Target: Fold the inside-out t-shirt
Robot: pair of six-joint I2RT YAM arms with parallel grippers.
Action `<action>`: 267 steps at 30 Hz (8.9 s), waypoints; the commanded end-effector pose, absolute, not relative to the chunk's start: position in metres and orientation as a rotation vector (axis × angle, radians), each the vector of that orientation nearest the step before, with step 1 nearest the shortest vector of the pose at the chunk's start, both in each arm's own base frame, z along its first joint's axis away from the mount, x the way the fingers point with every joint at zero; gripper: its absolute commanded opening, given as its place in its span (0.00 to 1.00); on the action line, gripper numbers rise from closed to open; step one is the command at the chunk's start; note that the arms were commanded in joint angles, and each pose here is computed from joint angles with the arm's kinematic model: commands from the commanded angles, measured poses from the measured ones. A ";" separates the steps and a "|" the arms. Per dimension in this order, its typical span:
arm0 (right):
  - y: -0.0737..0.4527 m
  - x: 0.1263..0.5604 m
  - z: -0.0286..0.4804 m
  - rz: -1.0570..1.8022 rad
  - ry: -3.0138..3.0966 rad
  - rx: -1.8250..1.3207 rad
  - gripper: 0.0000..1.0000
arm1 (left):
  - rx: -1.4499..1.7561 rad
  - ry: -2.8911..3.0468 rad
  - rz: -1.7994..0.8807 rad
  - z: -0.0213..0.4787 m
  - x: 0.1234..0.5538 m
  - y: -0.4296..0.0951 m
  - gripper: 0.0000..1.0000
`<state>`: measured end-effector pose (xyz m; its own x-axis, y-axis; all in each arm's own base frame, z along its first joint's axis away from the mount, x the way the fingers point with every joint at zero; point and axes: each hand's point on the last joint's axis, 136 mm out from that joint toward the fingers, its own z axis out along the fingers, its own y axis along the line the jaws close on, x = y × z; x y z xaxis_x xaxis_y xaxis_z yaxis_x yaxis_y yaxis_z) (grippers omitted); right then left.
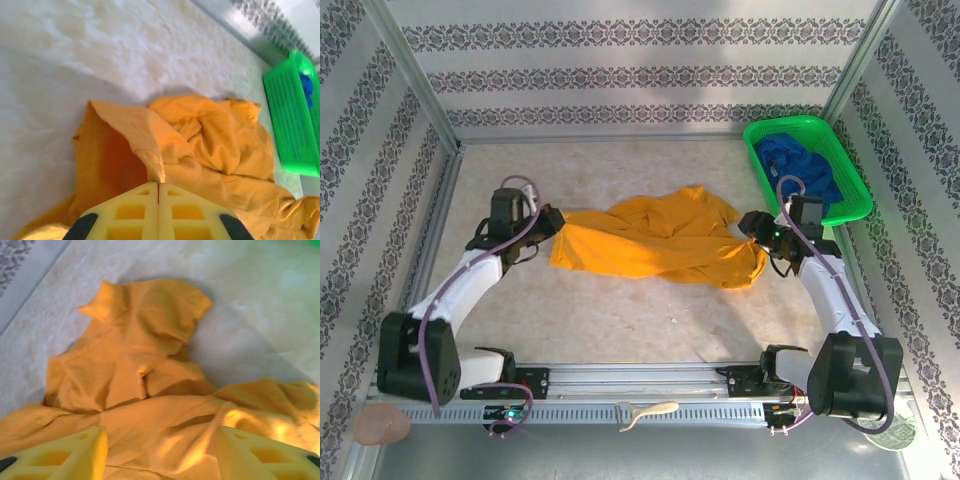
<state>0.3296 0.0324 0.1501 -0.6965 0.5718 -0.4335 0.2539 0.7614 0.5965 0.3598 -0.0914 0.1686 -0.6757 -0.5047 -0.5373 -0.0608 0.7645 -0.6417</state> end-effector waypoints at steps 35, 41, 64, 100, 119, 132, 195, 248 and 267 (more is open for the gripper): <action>0.091 0.263 0.093 0.295 2.507 0.299 0.55 | -0.656 2.138 -0.654 0.170 0.308 -0.031 0.00; 0.095 0.275 0.086 0.334 2.522 0.261 0.48 | -0.639 2.129 -0.687 0.172 0.309 -0.036 0.00; 0.102 0.320 0.121 0.531 2.432 0.275 0.00 | -0.634 2.076 -0.723 0.185 0.317 -0.037 0.00; 0.044 0.278 0.611 0.959 1.370 0.237 0.00 | -0.460 1.279 -0.874 0.576 0.332 0.012 0.00; 0.060 0.388 0.647 0.995 1.372 0.198 0.00 | -0.407 1.322 -1.032 0.578 0.465 0.012 0.00; 0.060 0.314 0.623 0.949 1.365 0.197 0.00 | -0.410 1.314 -1.020 0.559 0.396 0.000 0.00; 0.115 0.233 0.171 0.898 2.105 0.439 0.00 | -0.715 2.039 -1.034 0.169 0.350 -0.046 0.00; 0.153 0.467 0.118 0.839 2.361 0.450 0.47 | -0.456 2.584 -0.340 0.091 0.545 -0.020 0.48; 0.114 0.476 0.043 0.728 2.376 0.943 0.47 | -0.455 2.705 -0.293 0.036 0.570 -0.019 0.35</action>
<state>0.4781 0.1282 0.0583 -0.6966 0.6712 -0.2536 0.3916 0.6518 0.6494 0.5758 -0.0186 0.0443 -0.8536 -0.3687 -0.3681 -0.2788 0.9201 -0.2751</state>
